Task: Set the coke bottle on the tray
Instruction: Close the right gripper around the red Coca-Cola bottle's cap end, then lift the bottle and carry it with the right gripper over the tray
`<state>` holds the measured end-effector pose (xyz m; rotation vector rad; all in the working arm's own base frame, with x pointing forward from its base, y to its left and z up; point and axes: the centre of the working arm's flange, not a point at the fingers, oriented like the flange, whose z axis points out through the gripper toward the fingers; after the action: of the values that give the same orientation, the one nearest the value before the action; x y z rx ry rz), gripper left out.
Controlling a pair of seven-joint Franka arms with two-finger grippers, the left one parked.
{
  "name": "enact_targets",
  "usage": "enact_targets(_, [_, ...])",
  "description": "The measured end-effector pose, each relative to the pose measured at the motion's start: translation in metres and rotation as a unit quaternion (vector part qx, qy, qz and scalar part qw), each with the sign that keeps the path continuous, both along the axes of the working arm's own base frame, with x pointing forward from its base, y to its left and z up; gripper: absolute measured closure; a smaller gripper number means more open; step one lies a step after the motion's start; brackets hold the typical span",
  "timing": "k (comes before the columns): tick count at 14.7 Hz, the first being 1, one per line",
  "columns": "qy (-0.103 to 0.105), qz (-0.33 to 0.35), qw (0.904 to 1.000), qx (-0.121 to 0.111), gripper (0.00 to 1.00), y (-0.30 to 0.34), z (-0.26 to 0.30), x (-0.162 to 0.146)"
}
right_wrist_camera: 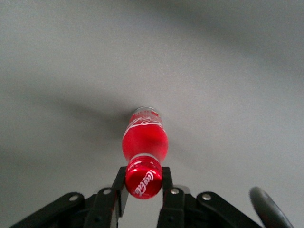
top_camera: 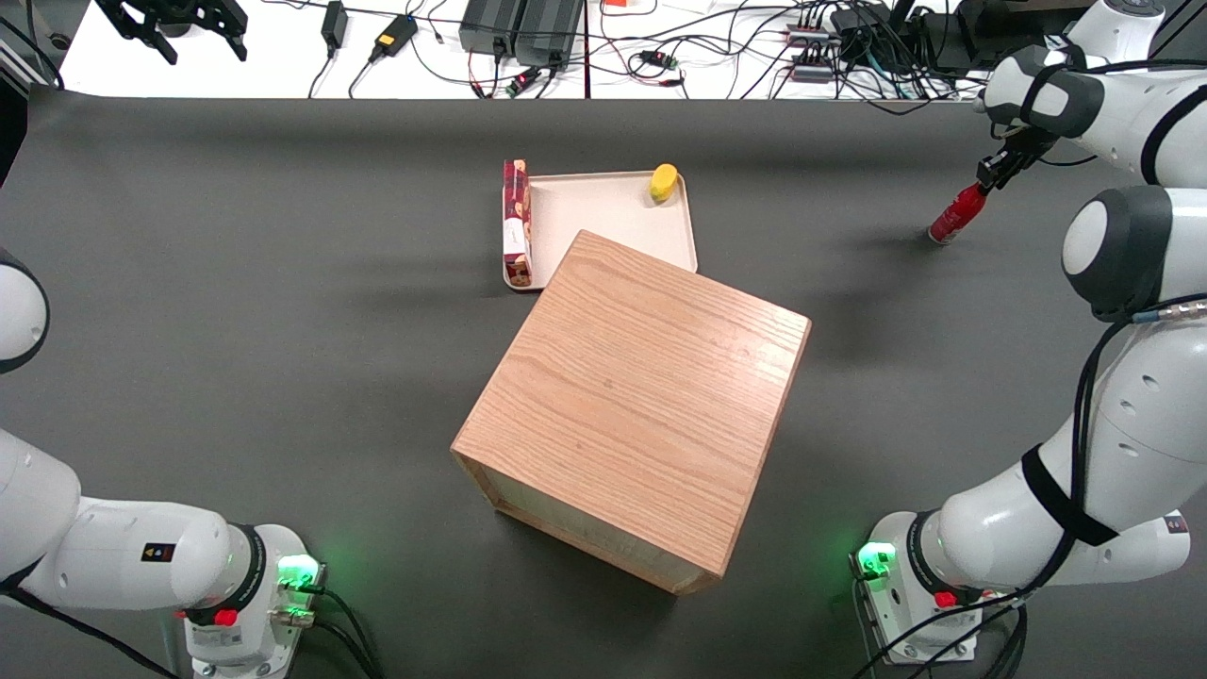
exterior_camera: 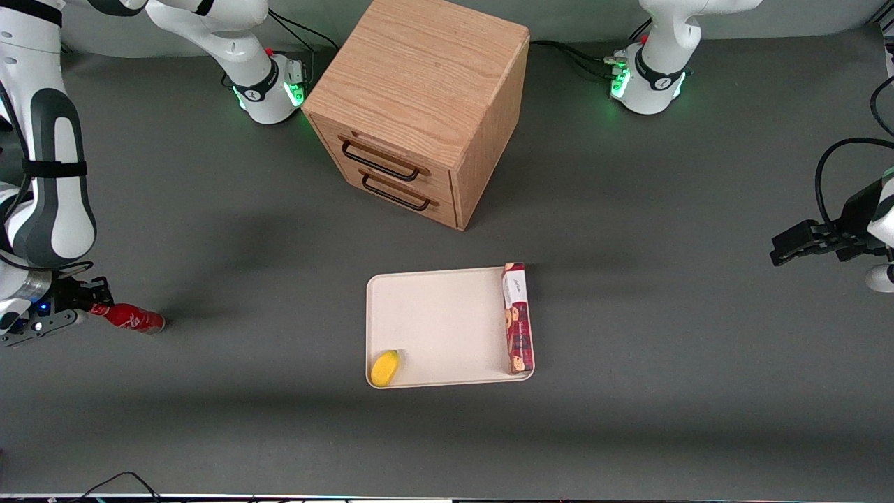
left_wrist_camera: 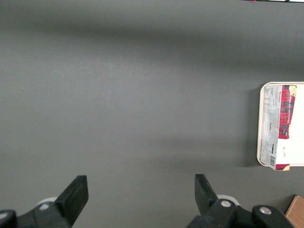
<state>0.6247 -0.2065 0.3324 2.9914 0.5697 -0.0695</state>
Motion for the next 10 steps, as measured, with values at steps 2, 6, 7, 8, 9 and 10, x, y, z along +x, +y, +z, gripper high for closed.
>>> enact_targets(2, [-0.002, 0.003, 1.0000, 0.002, 0.69, 0.005, 0.006, 0.002])
enact_targets(6, [0.016, 0.016, 0.9992, 0.032, 0.69, 0.033, 0.099, -0.001])
enact_targets(7, [0.016, 0.024, 0.9988, 0.040, 0.69, 0.044, 0.138, -0.003])
enact_targets(8, [0.016, 0.029, 0.9984, 0.046, 0.69, 0.058, 0.174, -0.006])
enact_targets(9, [0.019, 0.031, 0.9981, 0.050, 0.69, 0.074, 0.208, -0.009])
enact_targets(10, [0.022, 0.029, 0.9981, 0.050, 0.69, 0.094, 0.239, -0.013])
